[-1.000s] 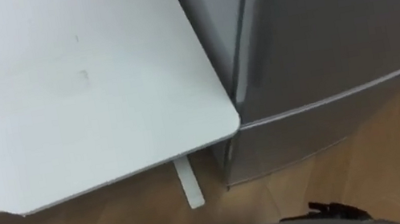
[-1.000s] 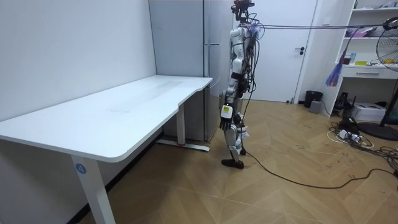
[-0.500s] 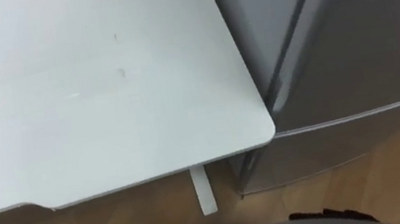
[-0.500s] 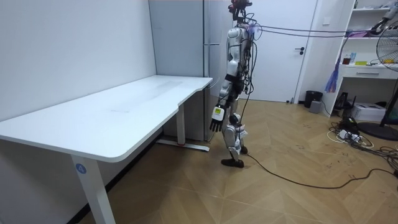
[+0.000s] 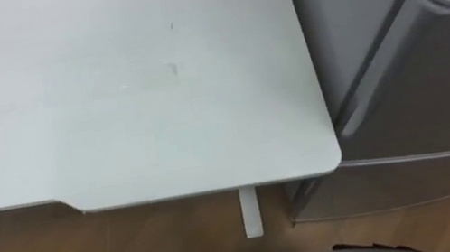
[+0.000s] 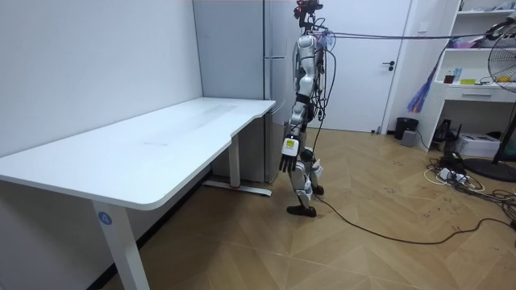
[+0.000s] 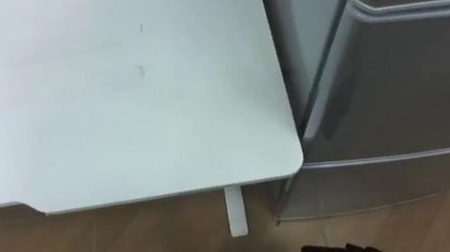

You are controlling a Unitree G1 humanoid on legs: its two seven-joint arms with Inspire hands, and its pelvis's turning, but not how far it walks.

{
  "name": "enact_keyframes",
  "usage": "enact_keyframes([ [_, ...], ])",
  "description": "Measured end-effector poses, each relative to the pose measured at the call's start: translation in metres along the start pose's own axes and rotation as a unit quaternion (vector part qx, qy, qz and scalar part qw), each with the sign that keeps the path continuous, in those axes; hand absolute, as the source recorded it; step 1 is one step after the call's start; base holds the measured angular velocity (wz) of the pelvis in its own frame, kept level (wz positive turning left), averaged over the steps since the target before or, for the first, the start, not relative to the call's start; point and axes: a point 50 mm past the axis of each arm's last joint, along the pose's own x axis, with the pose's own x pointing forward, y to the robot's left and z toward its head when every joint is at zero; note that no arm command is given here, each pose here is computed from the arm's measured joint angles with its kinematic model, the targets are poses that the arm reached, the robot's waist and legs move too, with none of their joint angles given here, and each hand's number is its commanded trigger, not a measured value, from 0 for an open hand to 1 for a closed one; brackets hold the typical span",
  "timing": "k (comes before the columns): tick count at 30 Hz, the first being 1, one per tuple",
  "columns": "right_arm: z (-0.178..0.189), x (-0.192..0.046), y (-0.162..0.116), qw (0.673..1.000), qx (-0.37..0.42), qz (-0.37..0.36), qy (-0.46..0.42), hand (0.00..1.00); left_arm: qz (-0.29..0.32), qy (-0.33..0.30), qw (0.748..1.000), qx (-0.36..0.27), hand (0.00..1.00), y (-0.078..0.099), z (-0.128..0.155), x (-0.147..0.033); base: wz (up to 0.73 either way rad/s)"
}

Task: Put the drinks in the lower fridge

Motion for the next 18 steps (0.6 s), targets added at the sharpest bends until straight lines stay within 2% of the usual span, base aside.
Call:
enact_keyframes([
  [10, 0.0059, 0.0018, 0.0062, 1.000, -0.030, 0.008, 0.005, 0.00, -0.010, 0.004, 1.000, 0.011, 0.00, -0.0054, -0.0046, -0.0009, 0.00],
  [18, 0.0085, 0.0016, 0.0055, 0.999, -0.044, 0.005, 0.004, 0.00, -0.034, 0.004, 0.998, 0.046, 0.00, -0.0090, -0.0053, -0.0012, 0.00],
])
